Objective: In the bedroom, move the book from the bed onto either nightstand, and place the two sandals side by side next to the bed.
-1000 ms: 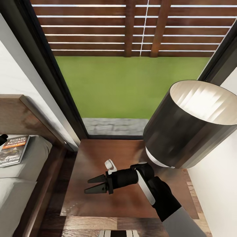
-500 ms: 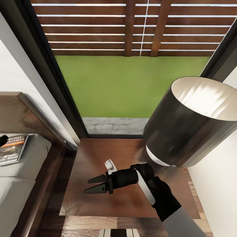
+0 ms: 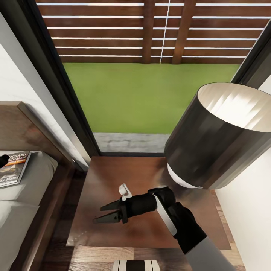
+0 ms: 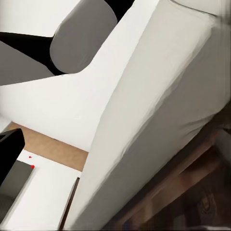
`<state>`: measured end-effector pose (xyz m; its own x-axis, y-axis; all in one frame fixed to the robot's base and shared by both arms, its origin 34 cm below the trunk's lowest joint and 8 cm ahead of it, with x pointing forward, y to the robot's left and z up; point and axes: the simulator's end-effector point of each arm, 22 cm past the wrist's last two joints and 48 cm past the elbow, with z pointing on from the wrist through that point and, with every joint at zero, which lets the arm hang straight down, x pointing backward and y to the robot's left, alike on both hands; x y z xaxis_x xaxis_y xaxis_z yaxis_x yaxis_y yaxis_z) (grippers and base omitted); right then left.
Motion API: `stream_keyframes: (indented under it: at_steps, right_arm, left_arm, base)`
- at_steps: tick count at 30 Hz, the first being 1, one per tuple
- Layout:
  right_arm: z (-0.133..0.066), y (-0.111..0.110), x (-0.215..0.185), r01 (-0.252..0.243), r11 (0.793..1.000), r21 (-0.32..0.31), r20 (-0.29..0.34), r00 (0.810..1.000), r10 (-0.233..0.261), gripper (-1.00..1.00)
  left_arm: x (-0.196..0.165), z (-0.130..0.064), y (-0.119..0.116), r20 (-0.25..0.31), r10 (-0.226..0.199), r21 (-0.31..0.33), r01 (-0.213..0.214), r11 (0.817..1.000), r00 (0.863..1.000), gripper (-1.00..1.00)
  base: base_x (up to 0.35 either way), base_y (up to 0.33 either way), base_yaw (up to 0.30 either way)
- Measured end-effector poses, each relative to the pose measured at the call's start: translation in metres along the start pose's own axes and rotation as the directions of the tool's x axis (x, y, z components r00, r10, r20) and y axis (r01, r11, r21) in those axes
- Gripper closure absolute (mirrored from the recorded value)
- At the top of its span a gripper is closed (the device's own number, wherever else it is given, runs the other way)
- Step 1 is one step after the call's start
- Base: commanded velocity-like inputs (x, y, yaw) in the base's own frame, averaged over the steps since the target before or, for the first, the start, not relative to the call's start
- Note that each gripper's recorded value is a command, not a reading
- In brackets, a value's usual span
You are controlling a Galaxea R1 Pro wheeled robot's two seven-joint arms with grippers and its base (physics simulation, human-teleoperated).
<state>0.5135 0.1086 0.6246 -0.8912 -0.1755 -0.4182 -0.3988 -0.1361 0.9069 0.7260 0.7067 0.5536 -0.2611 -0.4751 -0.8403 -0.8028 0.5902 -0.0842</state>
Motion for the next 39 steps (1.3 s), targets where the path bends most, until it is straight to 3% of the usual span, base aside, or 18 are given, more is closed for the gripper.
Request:
stream_keyframes:
  at_steps: [1,4,6,10,20,39]
  right_arm:
    - [0.006,-0.015,0.004,0.009,0.997,0.079,-0.02,1.0,-0.007,-1.0]
    - [0.011,-0.019,-0.005,0.044,0.99,0.137,-0.019,0.999,-0.042,-1.0]
    - [0.014,0.004,-0.026,0.137,0.981,0.141,-0.006,0.99,-0.137,-1.0]
    - [0.014,0.015,-0.035,0.182,0.973,0.141,0.001,0.983,-0.184,-1.0]
    - [0.013,0.015,-0.035,0.187,0.972,0.144,0.003,0.982,-0.19,-1.0]
    - [0.013,-0.009,-0.018,0.189,0.971,0.144,0.005,0.981,-0.192,-1.0]
  left_arm:
    - [-0.001,0.0,-0.001,0.002,0.0,0.002,0.0,1.0,1.0,-1.0]
    - [-0.002,-0.001,-0.001,0.003,0.0,0.002,0.0,1.0,1.0,-1.0]
    - [-0.003,-0.001,-0.002,0.005,0.001,0.005,-0.001,1.0,1.0,-1.0]
    - [-0.003,-0.001,-0.003,0.004,0.002,0.007,-0.002,1.0,1.0,-1.0]
    - [-0.002,-0.001,-0.004,0.002,0.003,0.008,-0.003,1.0,1.0,-1.0]
    - [0.025,0.01,0.002,-0.001,0.004,0.009,-0.004,1.0,1.0,-1.0]
  base:
    - [0.0,0.0,0.0]
    - [0.0,0.0,0.0]
    - [0.0,0.0,0.0]
    - [0.0,0.0,0.0]
    - [0.0,0.0,0.0]
    - [0.0,0.0,0.0]
